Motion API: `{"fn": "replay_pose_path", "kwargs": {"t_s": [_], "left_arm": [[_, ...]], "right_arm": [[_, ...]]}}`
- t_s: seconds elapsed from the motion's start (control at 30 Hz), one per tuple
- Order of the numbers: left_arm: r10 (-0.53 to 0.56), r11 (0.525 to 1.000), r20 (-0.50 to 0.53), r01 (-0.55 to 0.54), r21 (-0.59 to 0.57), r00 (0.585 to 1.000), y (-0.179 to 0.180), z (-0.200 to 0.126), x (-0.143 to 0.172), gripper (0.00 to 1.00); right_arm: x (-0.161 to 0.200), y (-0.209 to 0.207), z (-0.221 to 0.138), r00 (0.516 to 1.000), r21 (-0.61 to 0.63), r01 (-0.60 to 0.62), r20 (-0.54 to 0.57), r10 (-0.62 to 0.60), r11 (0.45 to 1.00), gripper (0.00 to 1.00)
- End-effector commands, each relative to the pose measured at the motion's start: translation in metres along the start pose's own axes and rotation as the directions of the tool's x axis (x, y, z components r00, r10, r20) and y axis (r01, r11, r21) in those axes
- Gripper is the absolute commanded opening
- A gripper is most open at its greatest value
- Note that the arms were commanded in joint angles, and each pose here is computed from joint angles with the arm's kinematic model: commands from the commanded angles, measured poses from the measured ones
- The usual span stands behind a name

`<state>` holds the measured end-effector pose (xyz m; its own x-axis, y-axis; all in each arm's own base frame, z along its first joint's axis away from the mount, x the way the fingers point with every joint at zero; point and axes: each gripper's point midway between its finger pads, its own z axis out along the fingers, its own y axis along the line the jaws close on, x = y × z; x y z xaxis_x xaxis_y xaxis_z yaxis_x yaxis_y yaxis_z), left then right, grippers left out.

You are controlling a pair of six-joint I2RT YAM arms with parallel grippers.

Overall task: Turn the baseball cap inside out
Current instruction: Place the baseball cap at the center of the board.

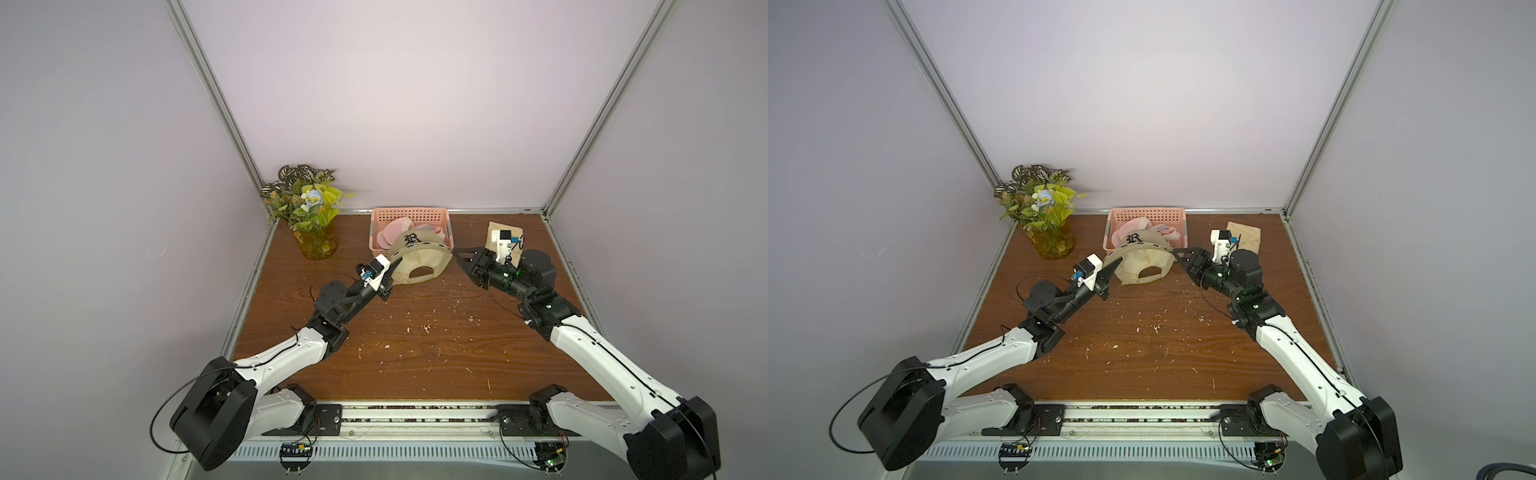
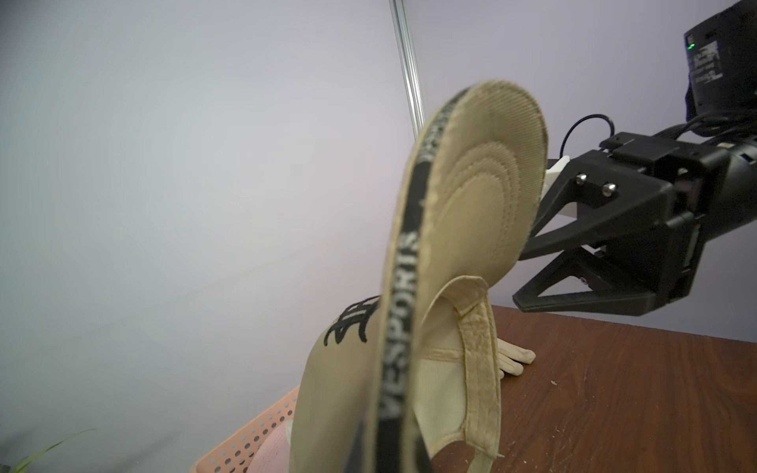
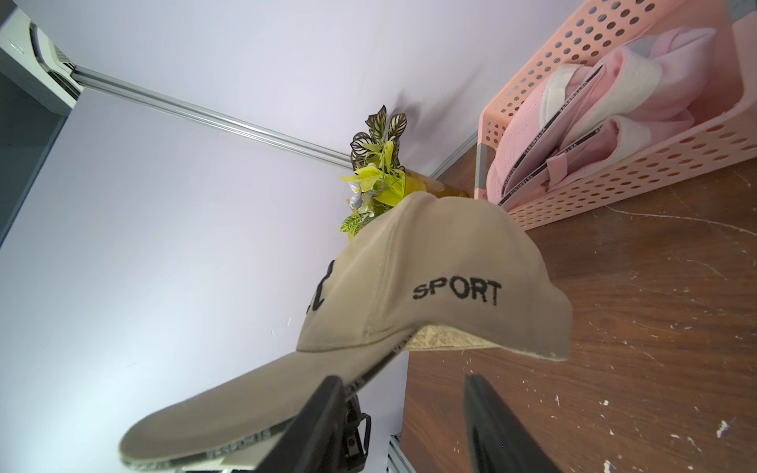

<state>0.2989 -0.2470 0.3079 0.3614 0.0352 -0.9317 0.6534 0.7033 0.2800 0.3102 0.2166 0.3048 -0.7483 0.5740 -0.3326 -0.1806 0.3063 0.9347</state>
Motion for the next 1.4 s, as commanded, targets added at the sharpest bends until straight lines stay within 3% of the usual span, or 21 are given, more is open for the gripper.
{"fn": "replay_pose_path", "kwargs": {"t_s": [0.0, 0.33, 0.7, 1.23, 1.37], "left_arm": [[0.06, 0.998, 0.057, -0.061, 0.012, 0.997, -0.002, 0.0, -0.011, 0.0], [0.084, 0.996, 0.069, -0.086, 0.031, 0.994, -0.005, 0.005, -0.01, 0.0], [0.091, 0.996, 0.063, -0.09, -0.014, 0.994, 0.004, 0.01, -0.012, 0.0], [0.061, 0.99, 0.098, -0.072, 0.117, 0.993, -0.024, 0.014, -0.016, 0.0], [0.064, 0.982, 0.112, -0.082, 0.168, 0.992, -0.036, 0.013, -0.018, 0.0]], "right_arm": [[-0.006, 0.028, -0.007, 1.0, -0.098, 0.003, 0.027, -0.001, 0.995, 0.52], [-0.003, 0.023, -0.002, 1.0, -0.1, -0.019, 0.001, 0.019, 0.995, 0.51], [0.002, 0.004, 0.002, 0.999, -0.061, -0.035, -0.007, 0.034, 0.998, 0.59], [0.01, -0.01, 0.018, 0.997, -0.056, -0.06, -0.049, 0.058, 0.997, 0.55], [0.01, -0.015, 0.021, 0.997, -0.05, -0.063, -0.049, 0.061, 0.997, 0.45]]}}
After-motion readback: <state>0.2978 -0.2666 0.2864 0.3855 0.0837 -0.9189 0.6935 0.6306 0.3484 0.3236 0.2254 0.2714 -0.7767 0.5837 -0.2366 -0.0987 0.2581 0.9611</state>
